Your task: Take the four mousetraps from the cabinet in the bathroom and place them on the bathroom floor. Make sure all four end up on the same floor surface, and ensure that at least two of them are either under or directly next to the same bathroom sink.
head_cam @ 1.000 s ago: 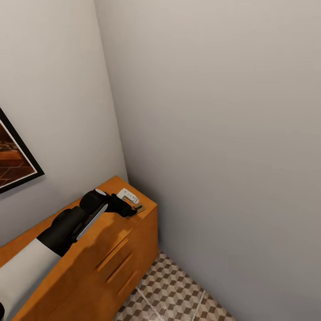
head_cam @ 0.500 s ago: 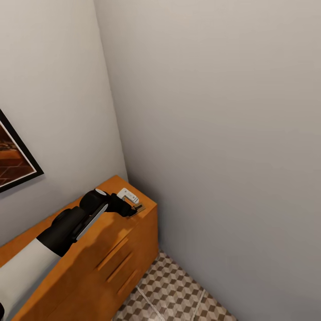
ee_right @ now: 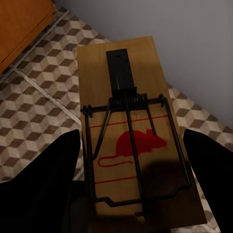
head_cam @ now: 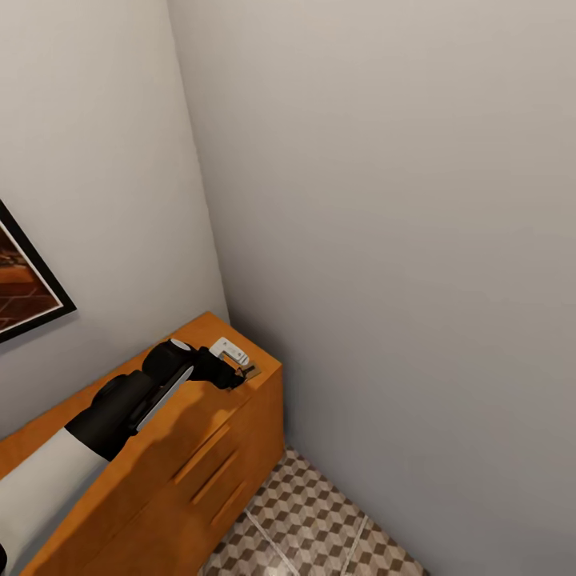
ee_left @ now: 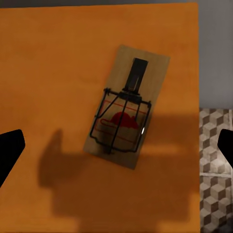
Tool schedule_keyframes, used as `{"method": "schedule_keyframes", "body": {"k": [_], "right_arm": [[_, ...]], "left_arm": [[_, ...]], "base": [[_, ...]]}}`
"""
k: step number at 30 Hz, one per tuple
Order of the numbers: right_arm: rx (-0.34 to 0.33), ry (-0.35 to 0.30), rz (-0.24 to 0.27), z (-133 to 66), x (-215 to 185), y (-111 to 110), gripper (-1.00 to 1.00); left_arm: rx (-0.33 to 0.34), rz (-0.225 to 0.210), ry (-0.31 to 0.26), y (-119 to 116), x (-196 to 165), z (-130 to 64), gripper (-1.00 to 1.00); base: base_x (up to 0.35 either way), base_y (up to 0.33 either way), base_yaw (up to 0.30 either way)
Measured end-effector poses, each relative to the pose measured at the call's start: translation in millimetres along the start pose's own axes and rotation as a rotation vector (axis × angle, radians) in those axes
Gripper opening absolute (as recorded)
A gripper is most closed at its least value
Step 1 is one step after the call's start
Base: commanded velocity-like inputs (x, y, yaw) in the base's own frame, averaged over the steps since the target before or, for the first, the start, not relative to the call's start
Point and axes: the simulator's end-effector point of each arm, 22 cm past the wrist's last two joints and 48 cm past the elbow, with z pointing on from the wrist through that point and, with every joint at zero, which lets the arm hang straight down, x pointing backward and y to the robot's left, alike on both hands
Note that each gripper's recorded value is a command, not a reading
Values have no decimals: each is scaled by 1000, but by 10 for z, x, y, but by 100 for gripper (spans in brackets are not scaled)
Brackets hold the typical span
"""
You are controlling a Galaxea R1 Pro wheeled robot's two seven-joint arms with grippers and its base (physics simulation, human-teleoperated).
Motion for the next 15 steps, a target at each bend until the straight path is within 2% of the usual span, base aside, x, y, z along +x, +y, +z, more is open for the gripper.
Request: {"method": "schedule_keyframes", "body": {"k": [15], "right_arm": [[0,14,0,-6,56,1,-100]], "left_arm": [[7,-2,13,-9,61,70,100]], "base": [[0,0,0]]}}
